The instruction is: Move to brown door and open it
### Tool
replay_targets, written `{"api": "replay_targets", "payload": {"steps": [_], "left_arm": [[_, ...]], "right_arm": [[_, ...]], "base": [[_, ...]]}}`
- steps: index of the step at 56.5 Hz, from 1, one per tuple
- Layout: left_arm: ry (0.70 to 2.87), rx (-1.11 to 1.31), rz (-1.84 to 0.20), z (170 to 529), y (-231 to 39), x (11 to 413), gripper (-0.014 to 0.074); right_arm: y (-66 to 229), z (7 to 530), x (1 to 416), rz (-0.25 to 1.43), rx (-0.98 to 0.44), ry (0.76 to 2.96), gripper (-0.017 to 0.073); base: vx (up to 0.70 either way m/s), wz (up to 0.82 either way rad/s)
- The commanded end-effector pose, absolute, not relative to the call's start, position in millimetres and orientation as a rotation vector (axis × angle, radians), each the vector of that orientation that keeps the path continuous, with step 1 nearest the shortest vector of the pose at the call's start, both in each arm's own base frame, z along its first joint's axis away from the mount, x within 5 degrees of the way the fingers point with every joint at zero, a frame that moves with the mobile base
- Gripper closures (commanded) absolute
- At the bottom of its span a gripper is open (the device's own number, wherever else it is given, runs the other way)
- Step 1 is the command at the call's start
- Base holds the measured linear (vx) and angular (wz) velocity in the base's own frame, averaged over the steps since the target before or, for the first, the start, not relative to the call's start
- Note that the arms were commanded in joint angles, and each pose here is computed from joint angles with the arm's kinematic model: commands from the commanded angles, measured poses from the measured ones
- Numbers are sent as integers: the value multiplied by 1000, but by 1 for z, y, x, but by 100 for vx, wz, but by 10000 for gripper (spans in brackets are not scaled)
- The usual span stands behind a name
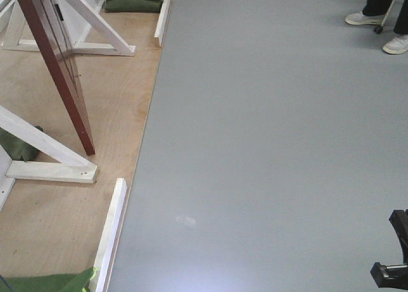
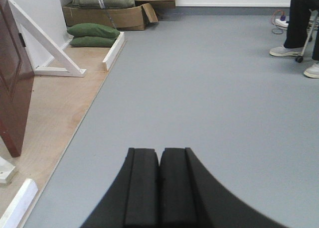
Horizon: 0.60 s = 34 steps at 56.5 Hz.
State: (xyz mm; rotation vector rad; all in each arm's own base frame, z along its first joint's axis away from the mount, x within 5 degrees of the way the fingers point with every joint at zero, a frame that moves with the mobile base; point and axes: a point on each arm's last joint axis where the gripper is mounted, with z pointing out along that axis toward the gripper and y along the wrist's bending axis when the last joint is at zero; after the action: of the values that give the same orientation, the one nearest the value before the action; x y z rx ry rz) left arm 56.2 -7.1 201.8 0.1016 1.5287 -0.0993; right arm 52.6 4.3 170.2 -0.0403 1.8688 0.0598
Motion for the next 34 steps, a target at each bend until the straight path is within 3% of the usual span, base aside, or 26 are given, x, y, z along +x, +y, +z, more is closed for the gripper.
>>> {"api": "replay_targets", "payload": {"steps": [1, 34], "left_arm": [[1421, 96, -122, 216, -8, 53, 558], [1421, 96, -122, 216, -8, 53, 558]], "right_arm": [[4, 176, 54, 49, -43, 1791, 559], [4, 176, 54, 49, -43, 1791, 559]], "base": [[29, 10], [34, 5]]}}
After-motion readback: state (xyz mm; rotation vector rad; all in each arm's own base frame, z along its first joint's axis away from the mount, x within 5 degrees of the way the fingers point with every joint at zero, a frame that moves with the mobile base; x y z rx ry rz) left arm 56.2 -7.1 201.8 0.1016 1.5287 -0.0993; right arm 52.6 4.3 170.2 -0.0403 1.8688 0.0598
